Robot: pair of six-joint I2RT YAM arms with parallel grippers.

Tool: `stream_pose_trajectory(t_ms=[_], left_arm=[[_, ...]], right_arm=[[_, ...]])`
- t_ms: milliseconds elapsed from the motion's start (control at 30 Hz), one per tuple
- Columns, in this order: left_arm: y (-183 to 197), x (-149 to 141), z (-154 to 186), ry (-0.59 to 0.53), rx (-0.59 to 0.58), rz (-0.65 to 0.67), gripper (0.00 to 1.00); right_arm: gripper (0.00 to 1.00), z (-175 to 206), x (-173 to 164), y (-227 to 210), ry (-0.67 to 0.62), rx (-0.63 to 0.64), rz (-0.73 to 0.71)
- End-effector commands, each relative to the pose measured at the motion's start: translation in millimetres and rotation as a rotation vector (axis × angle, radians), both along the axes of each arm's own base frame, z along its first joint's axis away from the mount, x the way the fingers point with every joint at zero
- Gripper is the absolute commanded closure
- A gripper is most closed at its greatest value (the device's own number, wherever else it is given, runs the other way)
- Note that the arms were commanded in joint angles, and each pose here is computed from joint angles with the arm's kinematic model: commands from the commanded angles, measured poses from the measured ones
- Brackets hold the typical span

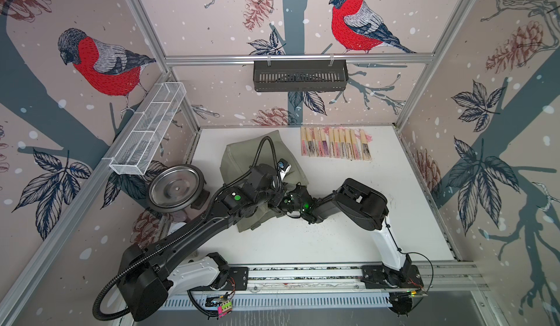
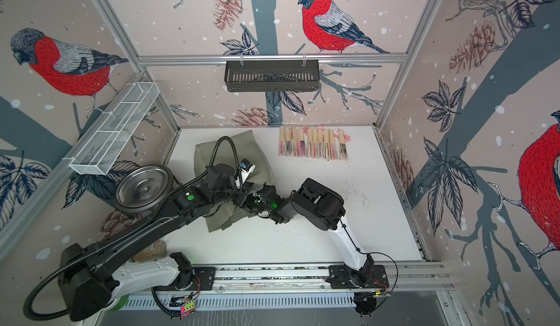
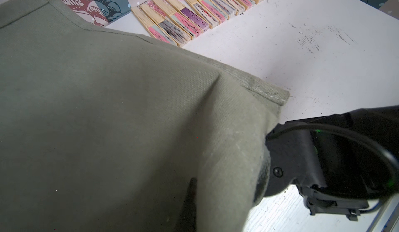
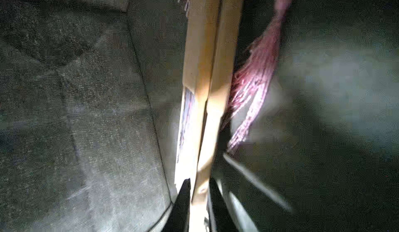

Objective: Take out the folding fans from the tote bags
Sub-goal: Pick up the folding fan from the canvas bag.

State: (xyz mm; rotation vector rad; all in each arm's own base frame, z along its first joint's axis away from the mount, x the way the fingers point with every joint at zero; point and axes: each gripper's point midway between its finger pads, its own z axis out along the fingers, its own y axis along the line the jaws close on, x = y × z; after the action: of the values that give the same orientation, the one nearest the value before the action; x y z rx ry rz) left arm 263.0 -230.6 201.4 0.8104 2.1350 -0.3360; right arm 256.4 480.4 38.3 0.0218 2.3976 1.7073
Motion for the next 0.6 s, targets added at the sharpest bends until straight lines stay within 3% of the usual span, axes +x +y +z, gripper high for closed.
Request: stream_pose_trajectory(t_ms=[0, 367, 567], left_arm=[[-8, -4, 5, 0.006, -0.033, -0.036, 1.0], [-6, -3, 3, 0.002, -0.021, -0.022, 1.0], [-6, -2, 1, 0.008, -0.016, -0.022, 1.0]], right_arm=[[0.89, -6, -1, -4, 0.015, -0.044, -0.002], [0.93, 15, -12, -42, -0.033, -0.1, 0.015], [0.91, 3, -25, -69, -0.078, -0.253, 0.038]])
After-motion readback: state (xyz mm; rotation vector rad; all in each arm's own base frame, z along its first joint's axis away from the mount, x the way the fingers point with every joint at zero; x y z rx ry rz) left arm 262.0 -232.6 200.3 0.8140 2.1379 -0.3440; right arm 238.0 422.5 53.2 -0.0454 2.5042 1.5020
